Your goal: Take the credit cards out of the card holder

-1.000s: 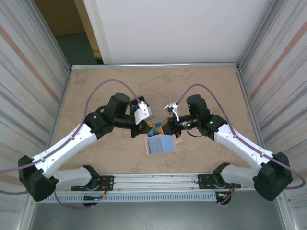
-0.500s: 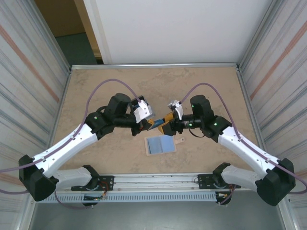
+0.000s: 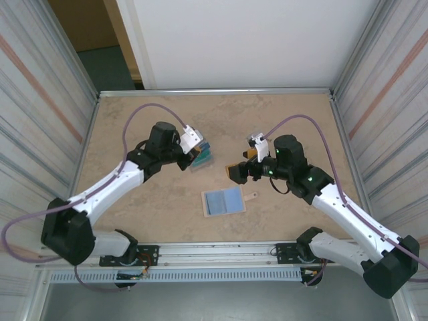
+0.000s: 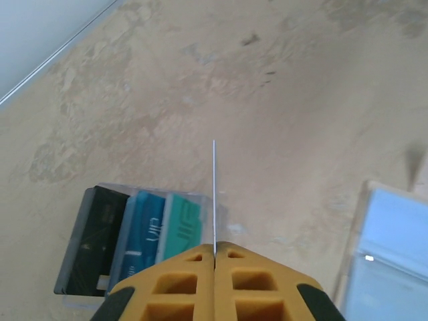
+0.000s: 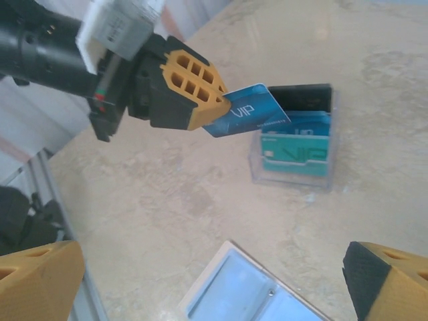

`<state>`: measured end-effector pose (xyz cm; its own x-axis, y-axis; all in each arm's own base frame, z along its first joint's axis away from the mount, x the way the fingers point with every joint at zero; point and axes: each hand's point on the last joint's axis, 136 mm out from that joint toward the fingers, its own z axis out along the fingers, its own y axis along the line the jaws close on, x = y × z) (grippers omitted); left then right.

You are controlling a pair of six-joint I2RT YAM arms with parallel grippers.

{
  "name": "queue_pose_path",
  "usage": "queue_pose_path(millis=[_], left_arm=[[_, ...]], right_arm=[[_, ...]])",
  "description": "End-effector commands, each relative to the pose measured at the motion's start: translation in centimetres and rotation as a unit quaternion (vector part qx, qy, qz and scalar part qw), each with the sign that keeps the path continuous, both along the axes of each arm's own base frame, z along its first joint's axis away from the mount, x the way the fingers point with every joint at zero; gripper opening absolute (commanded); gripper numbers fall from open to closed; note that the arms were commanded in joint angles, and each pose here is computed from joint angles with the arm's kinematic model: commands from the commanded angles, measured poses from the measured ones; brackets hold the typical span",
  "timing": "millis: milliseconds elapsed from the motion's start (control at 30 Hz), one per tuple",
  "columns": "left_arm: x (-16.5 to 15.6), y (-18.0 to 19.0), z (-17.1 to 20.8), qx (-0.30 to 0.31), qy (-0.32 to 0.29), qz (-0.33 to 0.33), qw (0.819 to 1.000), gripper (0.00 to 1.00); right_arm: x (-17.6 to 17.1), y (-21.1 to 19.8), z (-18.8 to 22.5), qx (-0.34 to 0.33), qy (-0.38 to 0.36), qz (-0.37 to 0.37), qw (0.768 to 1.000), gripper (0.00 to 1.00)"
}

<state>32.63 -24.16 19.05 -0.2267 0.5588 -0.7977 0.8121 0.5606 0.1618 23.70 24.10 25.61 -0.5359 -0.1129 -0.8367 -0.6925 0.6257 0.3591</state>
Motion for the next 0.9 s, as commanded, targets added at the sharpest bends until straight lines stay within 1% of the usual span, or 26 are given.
queue_pose_path(millis=[0, 133, 400, 567, 867], left_arm=[[2.3, 0.1, -0.8, 0.017, -0.037, -0.007, 0.999, 0.0], [4.1, 0.4, -2.5, 0.031, -0.032, -0.013, 0.999, 0.0], [6.5, 1.6, -5.4, 0.057, -0.013, -0.01, 0.998, 0.0], [7.2, 1.9, -5.8, 0.051, -0.009, -0.009, 0.999, 0.0], [8.0, 2.2, -7.0, 0.064, -0.003, -0.01, 0.998, 0.0]], right_arm=[[1.5, -1.8, 0.4, -0.001, 0.001, -0.073, 0.997, 0.99], [2.4, -3.0, -0.3, -0.013, 0.009, -0.116, 0.993, 0.99], [2.6, -3.8, -0.5, -0.012, 0.004, -0.137, 0.99, 0.99], [2.7, -4.0, -0.6, -0.01, 0.004, -0.143, 0.99, 0.99], [2.8, -4.0, -0.8, -0.012, 0.007, -0.147, 0.989, 0.99]])
